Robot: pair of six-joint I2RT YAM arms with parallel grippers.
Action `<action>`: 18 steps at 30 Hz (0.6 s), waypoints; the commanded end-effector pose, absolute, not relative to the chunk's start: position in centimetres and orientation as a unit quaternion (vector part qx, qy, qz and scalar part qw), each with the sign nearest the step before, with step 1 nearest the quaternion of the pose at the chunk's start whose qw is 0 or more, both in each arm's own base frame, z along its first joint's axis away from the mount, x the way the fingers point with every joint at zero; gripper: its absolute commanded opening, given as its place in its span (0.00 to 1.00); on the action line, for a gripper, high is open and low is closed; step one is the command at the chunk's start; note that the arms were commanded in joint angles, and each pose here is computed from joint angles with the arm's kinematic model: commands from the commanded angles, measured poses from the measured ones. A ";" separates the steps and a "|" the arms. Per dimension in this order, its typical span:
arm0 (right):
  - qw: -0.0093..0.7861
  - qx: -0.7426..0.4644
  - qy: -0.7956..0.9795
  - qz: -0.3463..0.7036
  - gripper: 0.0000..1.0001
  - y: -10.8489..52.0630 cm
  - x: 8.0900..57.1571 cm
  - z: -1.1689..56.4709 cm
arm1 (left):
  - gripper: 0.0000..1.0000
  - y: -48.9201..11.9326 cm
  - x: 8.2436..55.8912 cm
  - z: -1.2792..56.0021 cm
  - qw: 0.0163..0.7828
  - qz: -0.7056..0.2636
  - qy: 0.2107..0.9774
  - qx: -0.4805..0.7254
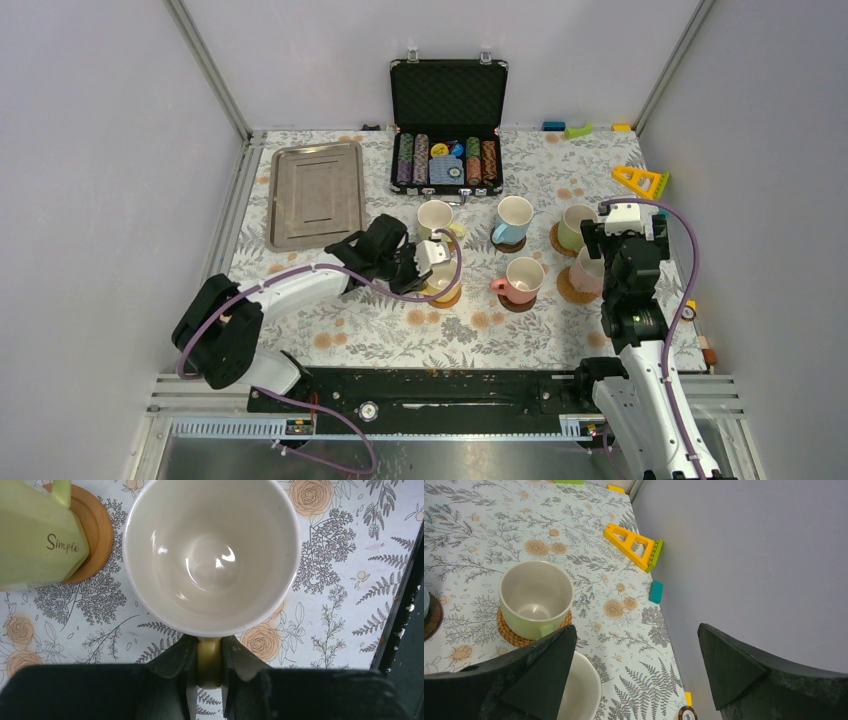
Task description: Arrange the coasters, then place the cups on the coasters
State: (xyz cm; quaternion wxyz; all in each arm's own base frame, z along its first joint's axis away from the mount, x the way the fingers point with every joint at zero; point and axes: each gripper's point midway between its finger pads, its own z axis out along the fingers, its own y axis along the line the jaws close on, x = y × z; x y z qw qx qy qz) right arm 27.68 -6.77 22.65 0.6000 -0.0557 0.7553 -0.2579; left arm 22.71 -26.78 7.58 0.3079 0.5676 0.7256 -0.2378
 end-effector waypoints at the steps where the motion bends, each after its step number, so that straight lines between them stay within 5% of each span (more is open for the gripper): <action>1: 0.611 -0.051 0.749 -0.251 1.00 -6.6 27.8 23.2 | 0.23 -28.2 23.7 9.1 0.347 -0.241 0.705 0.570; 9: 0.613 -0.052 0.748 -0.250 1.00 -6.6 27.9 23.3 | 0.63 -27.6 23.5 9.3 0.355 -0.230 0.707 0.567; 13: 0.611 -0.052 0.749 -0.251 1.00 -6.6 27.9 23.3 | 0.96 -27.0 23.2 10.0 0.371 -0.227 0.703 0.563; 18: 0.609 -0.049 0.750 -0.252 1.00 -6.7 27.9 23.4 | 0.99 -25.9 22.0 11.9 0.400 -0.226 0.690 0.559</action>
